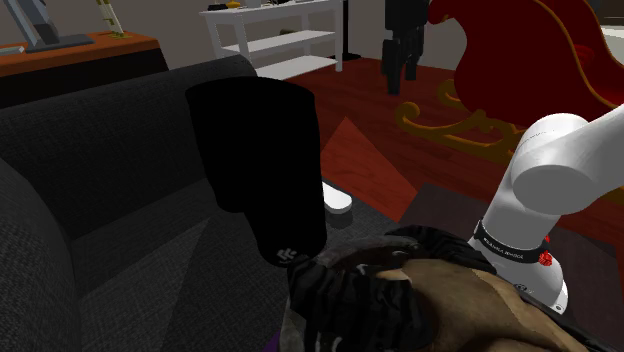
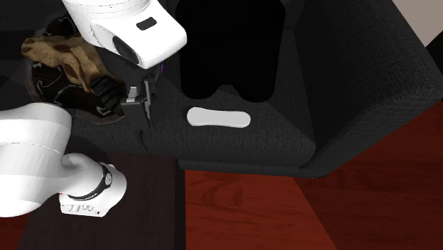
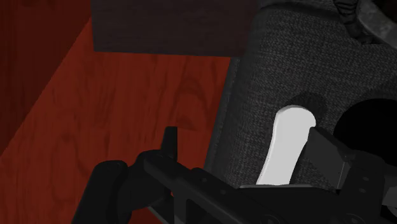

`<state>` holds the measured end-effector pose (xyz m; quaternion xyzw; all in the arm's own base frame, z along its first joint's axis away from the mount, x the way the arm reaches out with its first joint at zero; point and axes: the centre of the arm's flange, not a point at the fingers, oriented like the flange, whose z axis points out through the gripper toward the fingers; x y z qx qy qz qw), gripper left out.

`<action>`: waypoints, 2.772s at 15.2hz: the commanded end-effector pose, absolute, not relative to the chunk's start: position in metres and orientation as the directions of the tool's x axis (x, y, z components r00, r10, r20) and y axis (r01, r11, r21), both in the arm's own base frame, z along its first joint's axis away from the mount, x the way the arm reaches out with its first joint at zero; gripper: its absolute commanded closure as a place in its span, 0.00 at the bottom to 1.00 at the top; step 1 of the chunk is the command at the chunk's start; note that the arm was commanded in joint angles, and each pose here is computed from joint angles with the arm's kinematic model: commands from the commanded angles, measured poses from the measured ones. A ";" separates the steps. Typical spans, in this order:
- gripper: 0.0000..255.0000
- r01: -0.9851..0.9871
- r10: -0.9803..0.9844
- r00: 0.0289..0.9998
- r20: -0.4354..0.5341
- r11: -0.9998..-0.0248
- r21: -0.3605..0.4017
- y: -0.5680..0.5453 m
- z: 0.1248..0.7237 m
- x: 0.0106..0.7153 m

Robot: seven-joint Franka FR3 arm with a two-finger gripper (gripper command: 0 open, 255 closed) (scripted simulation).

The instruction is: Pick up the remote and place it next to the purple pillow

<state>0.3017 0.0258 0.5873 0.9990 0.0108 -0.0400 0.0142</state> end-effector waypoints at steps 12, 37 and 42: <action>0.00 -0.042 -0.041 0.998 -0.044 -0.999 -0.024 0.082 0.478 0.365; 0.00 -0.104 -0.104 0.995 -0.012 -0.991 -0.078 0.143 0.333 0.435; 1.00 -0.104 -0.104 0.995 -0.012 -0.991 -0.078 0.143 0.333 0.435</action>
